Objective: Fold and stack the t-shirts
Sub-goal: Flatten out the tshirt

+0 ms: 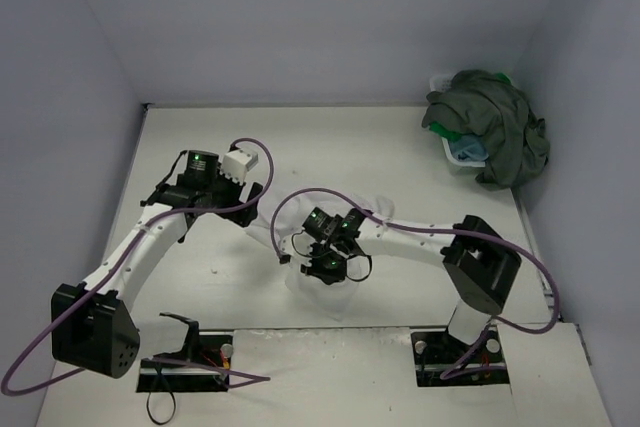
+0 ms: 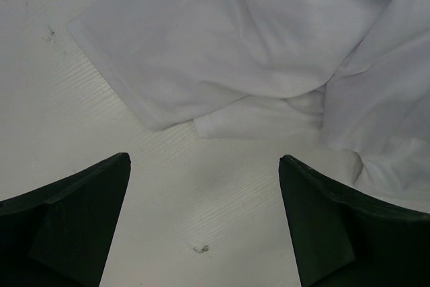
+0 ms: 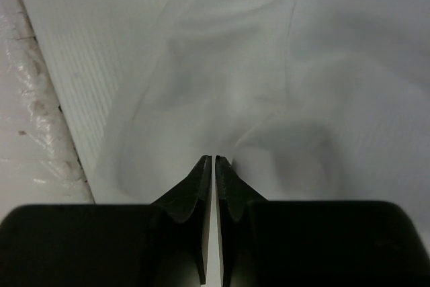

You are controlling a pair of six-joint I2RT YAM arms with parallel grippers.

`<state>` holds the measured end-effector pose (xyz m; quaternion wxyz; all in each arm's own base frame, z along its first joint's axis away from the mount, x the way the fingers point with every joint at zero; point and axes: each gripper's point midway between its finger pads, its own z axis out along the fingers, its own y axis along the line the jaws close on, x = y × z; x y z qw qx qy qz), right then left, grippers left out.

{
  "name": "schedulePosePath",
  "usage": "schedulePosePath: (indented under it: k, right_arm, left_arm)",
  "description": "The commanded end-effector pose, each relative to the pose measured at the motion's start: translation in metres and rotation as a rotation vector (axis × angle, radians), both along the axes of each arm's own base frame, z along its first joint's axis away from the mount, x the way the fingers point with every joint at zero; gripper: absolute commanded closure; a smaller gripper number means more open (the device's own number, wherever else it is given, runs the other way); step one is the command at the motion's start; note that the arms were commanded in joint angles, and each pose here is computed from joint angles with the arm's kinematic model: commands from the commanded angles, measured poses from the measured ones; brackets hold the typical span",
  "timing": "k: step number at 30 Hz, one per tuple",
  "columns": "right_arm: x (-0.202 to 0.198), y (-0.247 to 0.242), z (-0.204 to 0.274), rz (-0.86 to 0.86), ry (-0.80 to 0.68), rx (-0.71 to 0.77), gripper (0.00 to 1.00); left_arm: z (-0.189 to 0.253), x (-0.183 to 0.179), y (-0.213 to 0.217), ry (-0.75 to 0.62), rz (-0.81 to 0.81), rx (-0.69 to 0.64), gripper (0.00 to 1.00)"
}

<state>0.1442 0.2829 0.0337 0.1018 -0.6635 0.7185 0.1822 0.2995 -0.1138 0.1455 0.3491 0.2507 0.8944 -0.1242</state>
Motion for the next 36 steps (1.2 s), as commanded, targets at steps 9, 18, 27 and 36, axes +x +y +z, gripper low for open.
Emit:
schedulePosePath:
  k: [9,18,27,36]
  right_arm:
    - [0.090,0.028,-0.027,-0.152,-0.136,-0.002,0.96]
    - [0.184,-0.009,-0.035,-0.378,-0.255,-0.077,0.93]
    - [0.152,-0.018,0.038,-0.369,-0.262,0.066,0.60]
    - [0.104,-0.020,0.043,-0.279,-0.202,0.063,0.50]
  left_arm:
    - [0.041,0.014,0.014,-0.148,0.022,0.006,0.14]
    - [0.040,0.002,0.014,-0.139,0.017,-0.017,0.14]
    - [0.031,-0.002,0.012,-0.114,0.014,-0.029,0.14]
    - [0.026,-0.003,0.008,-0.100,0.014,-0.049,0.14]
